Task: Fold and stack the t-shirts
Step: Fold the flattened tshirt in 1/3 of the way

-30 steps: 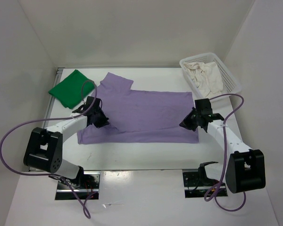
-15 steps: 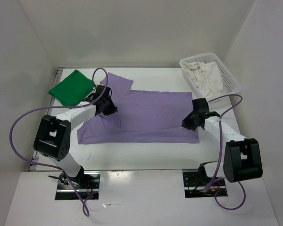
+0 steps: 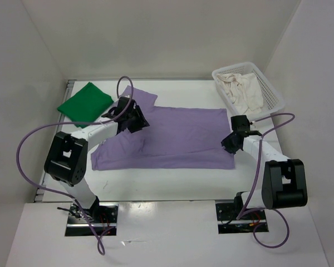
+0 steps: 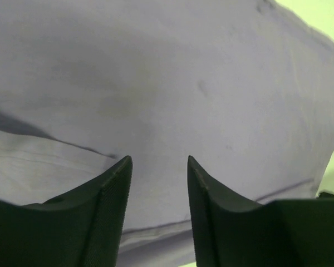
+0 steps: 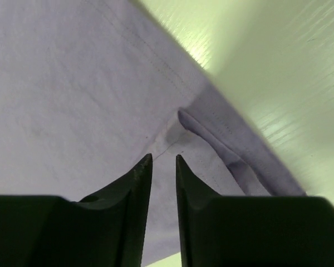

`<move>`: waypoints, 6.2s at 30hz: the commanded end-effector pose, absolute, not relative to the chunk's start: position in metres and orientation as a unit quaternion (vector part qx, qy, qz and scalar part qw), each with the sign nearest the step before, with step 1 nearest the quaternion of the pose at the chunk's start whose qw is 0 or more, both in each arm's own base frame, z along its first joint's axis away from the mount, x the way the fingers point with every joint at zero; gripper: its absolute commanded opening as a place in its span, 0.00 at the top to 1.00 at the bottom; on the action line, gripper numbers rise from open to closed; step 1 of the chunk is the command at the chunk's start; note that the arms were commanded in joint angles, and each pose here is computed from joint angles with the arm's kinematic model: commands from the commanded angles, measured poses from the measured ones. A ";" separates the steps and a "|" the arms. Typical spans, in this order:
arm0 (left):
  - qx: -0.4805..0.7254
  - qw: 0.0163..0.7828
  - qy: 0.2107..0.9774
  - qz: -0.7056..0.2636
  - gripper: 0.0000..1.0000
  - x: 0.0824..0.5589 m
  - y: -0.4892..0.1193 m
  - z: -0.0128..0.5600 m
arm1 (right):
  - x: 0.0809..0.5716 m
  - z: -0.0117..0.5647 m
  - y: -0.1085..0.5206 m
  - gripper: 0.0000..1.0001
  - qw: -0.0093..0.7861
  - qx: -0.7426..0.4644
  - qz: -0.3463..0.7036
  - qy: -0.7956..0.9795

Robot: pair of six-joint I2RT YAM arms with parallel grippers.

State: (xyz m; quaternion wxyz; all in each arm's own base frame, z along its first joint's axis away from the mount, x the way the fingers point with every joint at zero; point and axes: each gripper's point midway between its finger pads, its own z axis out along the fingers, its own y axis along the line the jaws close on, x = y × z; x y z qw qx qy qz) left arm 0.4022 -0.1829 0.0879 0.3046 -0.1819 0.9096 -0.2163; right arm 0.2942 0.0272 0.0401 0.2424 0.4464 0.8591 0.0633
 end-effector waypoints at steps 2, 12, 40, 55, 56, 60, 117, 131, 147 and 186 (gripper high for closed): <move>-0.146 0.346 0.890 -0.258 0.46 0.405 -0.196 0.132 | 0.312 0.057 0.004 0.68 0.289 0.468 0.039 0.834; -0.177 0.307 0.906 -0.231 0.47 0.339 -0.150 0.098 | 0.316 0.043 -0.004 0.62 0.271 0.475 0.022 0.837; -0.315 0.248 0.902 -0.159 0.49 0.348 -0.068 0.015 | 0.333 0.035 0.007 0.97 0.265 0.449 0.041 0.852; -0.345 0.261 0.889 -0.150 0.52 0.349 -0.044 0.022 | 0.312 0.070 -0.028 1.00 0.291 0.485 0.003 0.825; -0.349 0.262 0.888 -0.149 0.52 0.350 -0.041 0.022 | 0.309 0.071 -0.030 1.00 0.295 0.486 -0.001 0.823; -0.349 0.269 0.883 -0.159 0.52 0.352 -0.043 0.030 | 0.321 0.071 -0.018 0.90 0.299 0.469 0.043 0.830; -0.303 0.321 0.872 -0.213 0.48 0.390 -0.072 0.078 | 0.328 0.052 -0.021 0.58 0.254 0.455 0.029 0.853; -0.266 0.223 0.893 -0.286 0.55 0.272 -0.114 0.070 | 0.299 0.091 0.078 0.94 0.261 0.364 0.119 0.886; -0.313 0.153 0.907 -0.238 0.51 0.257 -0.084 0.019 | 0.233 0.007 0.166 0.96 0.132 0.295 0.138 0.936; -0.281 0.295 0.880 -0.243 0.59 0.365 -0.060 0.098 | 0.228 0.051 0.404 0.99 0.127 0.033 0.260 0.957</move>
